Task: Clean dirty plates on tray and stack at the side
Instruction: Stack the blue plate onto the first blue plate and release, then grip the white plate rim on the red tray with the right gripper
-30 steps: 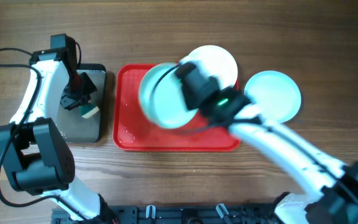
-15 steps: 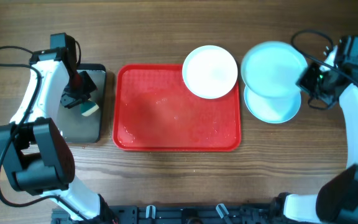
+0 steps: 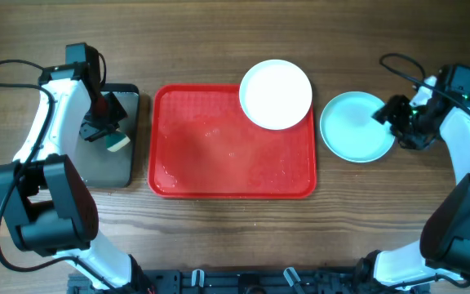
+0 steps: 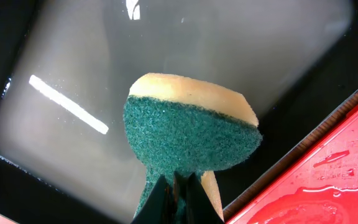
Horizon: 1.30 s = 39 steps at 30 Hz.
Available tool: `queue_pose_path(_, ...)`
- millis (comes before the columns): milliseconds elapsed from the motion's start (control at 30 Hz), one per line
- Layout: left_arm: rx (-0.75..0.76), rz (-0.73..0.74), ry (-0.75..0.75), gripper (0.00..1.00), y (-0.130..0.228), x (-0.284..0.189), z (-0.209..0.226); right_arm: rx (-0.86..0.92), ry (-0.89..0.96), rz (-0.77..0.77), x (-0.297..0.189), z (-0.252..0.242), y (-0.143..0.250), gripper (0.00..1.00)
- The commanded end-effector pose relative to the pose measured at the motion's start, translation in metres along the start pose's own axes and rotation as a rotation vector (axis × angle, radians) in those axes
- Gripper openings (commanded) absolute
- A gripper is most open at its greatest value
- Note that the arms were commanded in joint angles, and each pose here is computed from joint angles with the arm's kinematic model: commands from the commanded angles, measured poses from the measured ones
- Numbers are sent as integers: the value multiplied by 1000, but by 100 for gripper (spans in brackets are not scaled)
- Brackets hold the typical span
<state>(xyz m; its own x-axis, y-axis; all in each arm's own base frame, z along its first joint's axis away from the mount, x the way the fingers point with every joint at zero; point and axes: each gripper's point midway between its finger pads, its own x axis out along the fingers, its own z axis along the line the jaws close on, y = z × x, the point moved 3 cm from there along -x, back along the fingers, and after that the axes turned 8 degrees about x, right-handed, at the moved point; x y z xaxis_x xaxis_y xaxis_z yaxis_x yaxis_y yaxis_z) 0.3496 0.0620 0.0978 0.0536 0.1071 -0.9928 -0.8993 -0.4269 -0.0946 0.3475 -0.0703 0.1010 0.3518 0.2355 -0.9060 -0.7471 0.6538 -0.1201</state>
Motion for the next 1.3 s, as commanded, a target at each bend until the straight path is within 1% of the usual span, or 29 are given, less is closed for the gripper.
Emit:
queue_pose_path(0,8,-14,18,4,-1,-4,-1,-183,-164,43,5,70,17,59)
queue_pose_path(67,7,-17,19,4,-1,-4,-1,-211,-185,51,13,98,32,58)
queue_pose_path(167,7,-17,19,4,-1,-4,-1,-120,-136,24,26,126,51,48)
queue_pose_path(300,8,-17,19,4,-1,-4,-1,-40,36,-127,42,133,68,48)
queue_pose_path(367,7,-17,19,4,-1,-4,-1,-51,62,-157,47,137,73,48)
queue_pose_path(433,7,-17,19,4,-1,-4,-1,-62,58,-153,56,142,76,47)
queue_pose_path(500,8,-17,19,4,-1,-4,-1,-42,85,-125,75,137,80,44)
queue_pose_path(633,8,-17,19,4,-1,-4,-1,-30,101,-71,94,131,87,42)
queue_pose_path(800,8,-17,19,4,-1,-4,-1,-13,127,-44,110,124,91,31)
queue_pose_path(900,8,-17,19,4,-1,-4,-1,-9,100,37,123,125,102,20)
queue_pose_path(967,8,-17,19,4,-1,-4,-1,-19,95,57,125,125,106,10)
queue_pose_path(1033,8,-17,19,4,-1,-4,-1,-50,85,81,125,129,113,4)
queue_pose_path(1100,8,-17,19,4,-1,-4,-1,-87,83,114,125,131,124,4)
queue_pose_path(1267,8,-18,19,4,-2,-4,-1,-256,64,300,122,144,186,4)
